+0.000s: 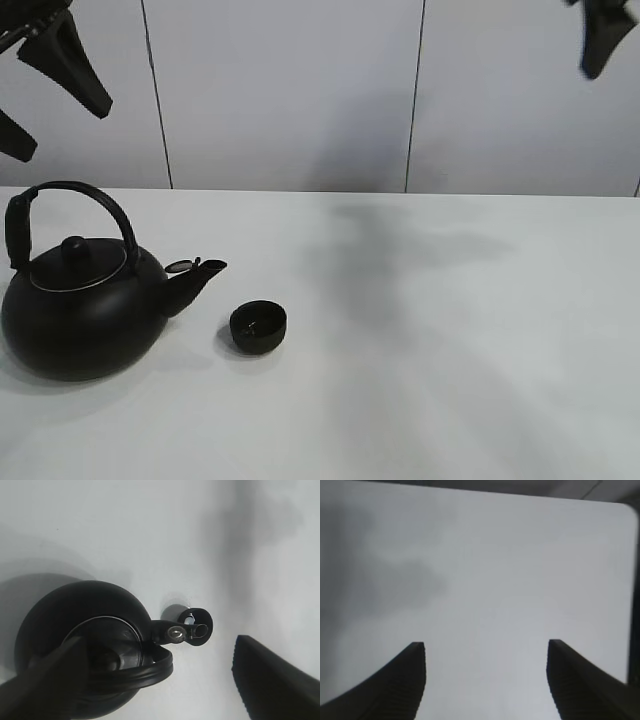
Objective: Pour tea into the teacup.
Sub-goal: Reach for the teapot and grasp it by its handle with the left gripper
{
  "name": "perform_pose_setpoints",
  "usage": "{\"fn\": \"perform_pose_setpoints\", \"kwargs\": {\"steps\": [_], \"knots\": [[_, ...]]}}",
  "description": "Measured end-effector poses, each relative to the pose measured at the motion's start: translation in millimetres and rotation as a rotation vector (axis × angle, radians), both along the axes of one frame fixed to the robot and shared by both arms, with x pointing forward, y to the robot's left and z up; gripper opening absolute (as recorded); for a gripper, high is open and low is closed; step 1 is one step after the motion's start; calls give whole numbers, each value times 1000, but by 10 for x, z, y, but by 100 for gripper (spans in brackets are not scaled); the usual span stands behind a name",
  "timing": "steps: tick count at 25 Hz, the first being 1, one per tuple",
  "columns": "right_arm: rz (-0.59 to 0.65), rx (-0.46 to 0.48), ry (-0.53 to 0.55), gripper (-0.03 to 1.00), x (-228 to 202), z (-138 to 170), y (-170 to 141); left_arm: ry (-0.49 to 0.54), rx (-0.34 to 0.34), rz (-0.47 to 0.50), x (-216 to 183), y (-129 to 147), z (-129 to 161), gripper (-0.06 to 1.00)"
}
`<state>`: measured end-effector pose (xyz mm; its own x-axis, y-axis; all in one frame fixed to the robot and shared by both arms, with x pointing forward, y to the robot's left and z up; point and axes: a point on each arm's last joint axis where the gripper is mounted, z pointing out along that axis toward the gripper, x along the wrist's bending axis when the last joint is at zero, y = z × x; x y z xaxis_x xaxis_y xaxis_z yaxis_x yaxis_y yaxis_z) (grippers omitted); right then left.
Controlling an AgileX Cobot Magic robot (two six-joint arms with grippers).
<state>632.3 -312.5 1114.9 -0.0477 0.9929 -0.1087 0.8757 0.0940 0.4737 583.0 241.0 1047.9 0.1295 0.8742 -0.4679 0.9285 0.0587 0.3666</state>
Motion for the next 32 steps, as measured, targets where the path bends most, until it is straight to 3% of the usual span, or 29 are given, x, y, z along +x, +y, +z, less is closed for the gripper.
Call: {"fn": "perform_pose_setpoints", "kwargs": {"steps": [4,8,11,14,17,20,24,28,32], "knots": [[-109,-35,-106,48,-505,593,-474,0,0,0,0,0,0,58],[-202,-82,-258,48,-1198,1196,-677,0,0,0,0,0,0,58],[-223,-101,-394,48,-1737,1576,-580,0,0,0,0,0,0,58],[-183,-64,-545,48,-2329,1881,-334,0,0,0,0,0,0,58],[-119,-45,-651,48,-2919,2000,-91,0,0,0,0,0,0,58],[-85,-66,-722,48,-3463,1932,91,0,0,0,0,0,0,58],[-76,-83,-760,48,-3941,1576,234,0,0,0,0,0,0,58],[-73,-62,-761,48,-4105,1007,298,0,0,0,0,0,0,58],[-82,-32,-675,48,-4038,336,281,0,1,0,0,0,0,58]]}}
